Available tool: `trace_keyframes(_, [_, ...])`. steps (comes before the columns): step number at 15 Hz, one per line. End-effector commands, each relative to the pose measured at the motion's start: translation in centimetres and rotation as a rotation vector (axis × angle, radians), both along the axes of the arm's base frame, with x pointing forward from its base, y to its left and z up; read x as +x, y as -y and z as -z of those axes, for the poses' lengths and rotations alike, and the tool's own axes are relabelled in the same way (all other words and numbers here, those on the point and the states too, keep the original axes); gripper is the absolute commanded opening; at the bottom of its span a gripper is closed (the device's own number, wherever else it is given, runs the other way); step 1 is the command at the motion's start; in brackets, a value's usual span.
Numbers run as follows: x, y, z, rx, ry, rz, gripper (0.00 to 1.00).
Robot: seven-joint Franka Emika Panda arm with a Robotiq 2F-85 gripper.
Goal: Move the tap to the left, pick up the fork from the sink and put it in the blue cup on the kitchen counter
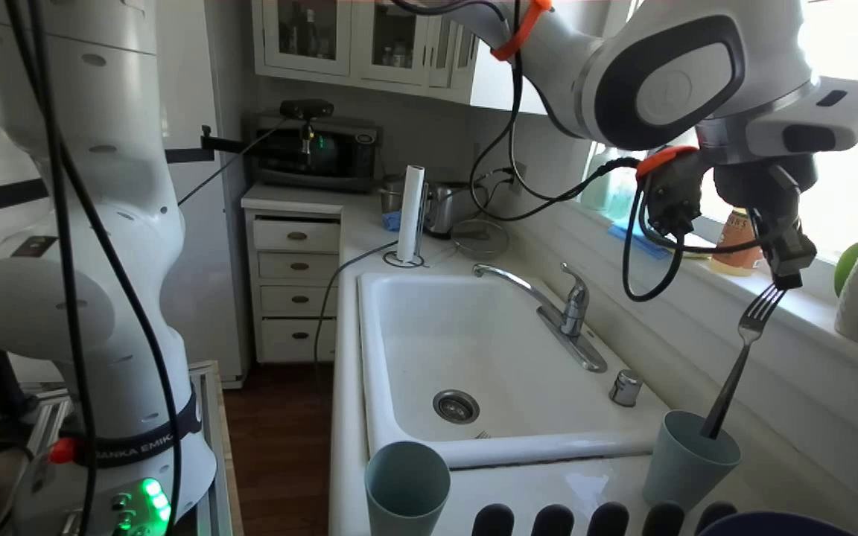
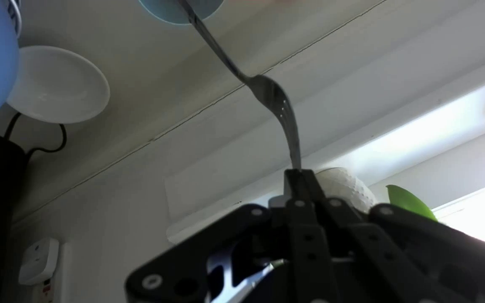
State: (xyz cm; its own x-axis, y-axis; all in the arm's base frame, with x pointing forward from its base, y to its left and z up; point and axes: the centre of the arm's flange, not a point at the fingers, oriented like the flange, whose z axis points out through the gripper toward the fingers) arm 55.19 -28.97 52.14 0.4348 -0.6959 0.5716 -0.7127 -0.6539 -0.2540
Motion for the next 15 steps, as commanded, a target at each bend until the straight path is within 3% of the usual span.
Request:
trace_keyframes(1, [1.8, 0.5, 1.5, 0.032, -0.003, 0.032, 0.0])
trace_keyframes(15, [3.7, 2.2, 10.6, 0.108, -0.129, 0.126, 0.0])
